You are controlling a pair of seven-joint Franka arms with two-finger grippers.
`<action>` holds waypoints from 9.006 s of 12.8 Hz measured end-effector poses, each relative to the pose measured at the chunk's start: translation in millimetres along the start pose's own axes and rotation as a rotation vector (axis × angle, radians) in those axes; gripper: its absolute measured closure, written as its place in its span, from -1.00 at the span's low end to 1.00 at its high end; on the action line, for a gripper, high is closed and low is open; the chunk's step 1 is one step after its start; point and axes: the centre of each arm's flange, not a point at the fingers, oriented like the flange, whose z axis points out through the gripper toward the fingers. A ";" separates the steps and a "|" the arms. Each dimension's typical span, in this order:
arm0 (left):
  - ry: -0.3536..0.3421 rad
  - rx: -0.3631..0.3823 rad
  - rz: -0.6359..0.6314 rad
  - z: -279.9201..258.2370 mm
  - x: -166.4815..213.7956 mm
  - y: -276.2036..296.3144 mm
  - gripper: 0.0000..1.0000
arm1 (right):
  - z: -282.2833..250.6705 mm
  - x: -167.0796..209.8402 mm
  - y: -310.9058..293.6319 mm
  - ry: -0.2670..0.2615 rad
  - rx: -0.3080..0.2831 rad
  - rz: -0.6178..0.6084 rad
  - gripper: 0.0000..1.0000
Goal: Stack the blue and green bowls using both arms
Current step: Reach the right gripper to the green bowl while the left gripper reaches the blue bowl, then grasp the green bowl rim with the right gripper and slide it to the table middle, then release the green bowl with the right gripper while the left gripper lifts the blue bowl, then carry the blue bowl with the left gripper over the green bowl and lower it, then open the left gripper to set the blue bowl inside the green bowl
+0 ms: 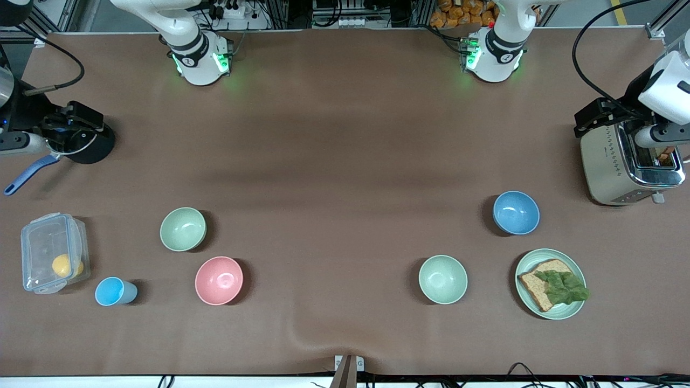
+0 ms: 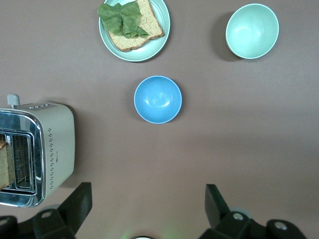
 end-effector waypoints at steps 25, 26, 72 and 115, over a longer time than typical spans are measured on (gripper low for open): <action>-0.113 -0.020 -0.079 402.8 80.0 -76.4 -0.52 | 286.9 115.3 27.9 -0.270 0.014 0.049 -1.00; -0.117 -0.021 -0.079 406.4 79.8 -76.1 -0.52 | 311.5 121.5 29.9 -0.274 0.019 0.055 -1.00; -0.078 -0.026 -0.021 394.5 93.6 -43.6 0.91 | 377.8 135.3 -381.9 -0.115 0.383 1.133 -1.00; -0.031 -0.267 -0.316 372.8 43.6 406.1 0.91 | 423.9 163.8 -328.6 -0.039 0.266 1.441 -1.00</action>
